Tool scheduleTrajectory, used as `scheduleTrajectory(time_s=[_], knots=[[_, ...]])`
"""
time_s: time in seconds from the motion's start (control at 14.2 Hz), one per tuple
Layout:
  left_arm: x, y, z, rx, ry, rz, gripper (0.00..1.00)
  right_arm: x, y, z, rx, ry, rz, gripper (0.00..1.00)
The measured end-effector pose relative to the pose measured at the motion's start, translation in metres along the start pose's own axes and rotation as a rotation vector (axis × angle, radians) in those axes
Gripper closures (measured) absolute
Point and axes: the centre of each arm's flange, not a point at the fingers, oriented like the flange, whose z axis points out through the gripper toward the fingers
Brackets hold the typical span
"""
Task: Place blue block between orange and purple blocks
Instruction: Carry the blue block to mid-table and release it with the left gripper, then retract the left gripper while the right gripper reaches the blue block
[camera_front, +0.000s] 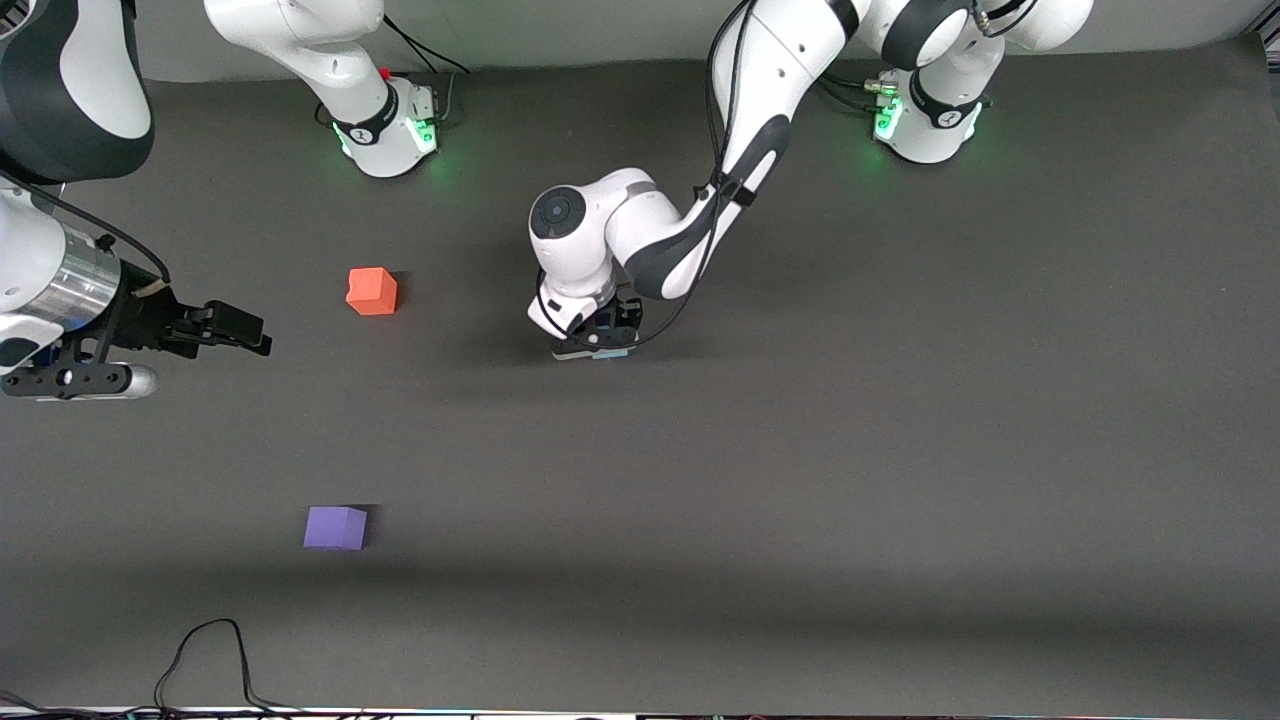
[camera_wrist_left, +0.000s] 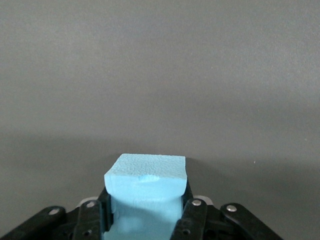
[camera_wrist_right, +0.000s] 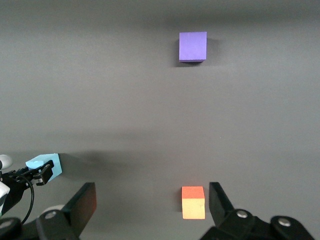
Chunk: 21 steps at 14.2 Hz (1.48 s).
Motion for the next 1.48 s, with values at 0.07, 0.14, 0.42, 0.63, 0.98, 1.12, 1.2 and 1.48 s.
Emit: scheduleTrajectory(time_s=[0.07, 0.14, 0.42, 0.63, 0.98, 1.12, 1.2, 1.48], knots=[[0.002, 0.000, -0.001, -0.006, 0.005, -0.002, 0.44, 0.000, 0.000, 0.000, 0.000, 0.000, 0.000, 0.00], [0.005, 0.000, -0.002, -0.012, 0.010, -0.005, 0.44, 0.001, 0.000, 0.001, 0.000, -0.001, 0.000, 0.00], [0.007, -0.001, -0.002, -0.013, 0.015, -0.007, 0.04, 0.001, 0.000, 0.000, 0.000, 0.001, 0.000, 0.00], [0.013, 0.000, -0.011, -0.021, 0.023, -0.013, 0.00, 0.001, 0.000, 0.000, 0.000, 0.001, 0.000, 0.00], [0.127, -0.086, -0.128, -0.034, -0.044, -0.086, 0.00, 0.000, -0.007, 0.004, 0.002, -0.012, -0.011, 0.00], [0.189, -0.171, -0.193, -0.070, -0.090, -0.105, 0.00, -0.004, -0.030, 0.009, 0.002, -0.022, -0.032, 0.00], [0.213, -0.220, -0.219, -0.084, -0.116, -0.104, 0.00, -0.007, -0.048, 0.011, 0.001, -0.025, -0.035, 0.00], [0.264, -0.407, -0.278, -0.079, -0.206, -0.020, 0.00, -0.037, -0.152, 0.021, 0.012, -0.048, -0.007, 0.00]])
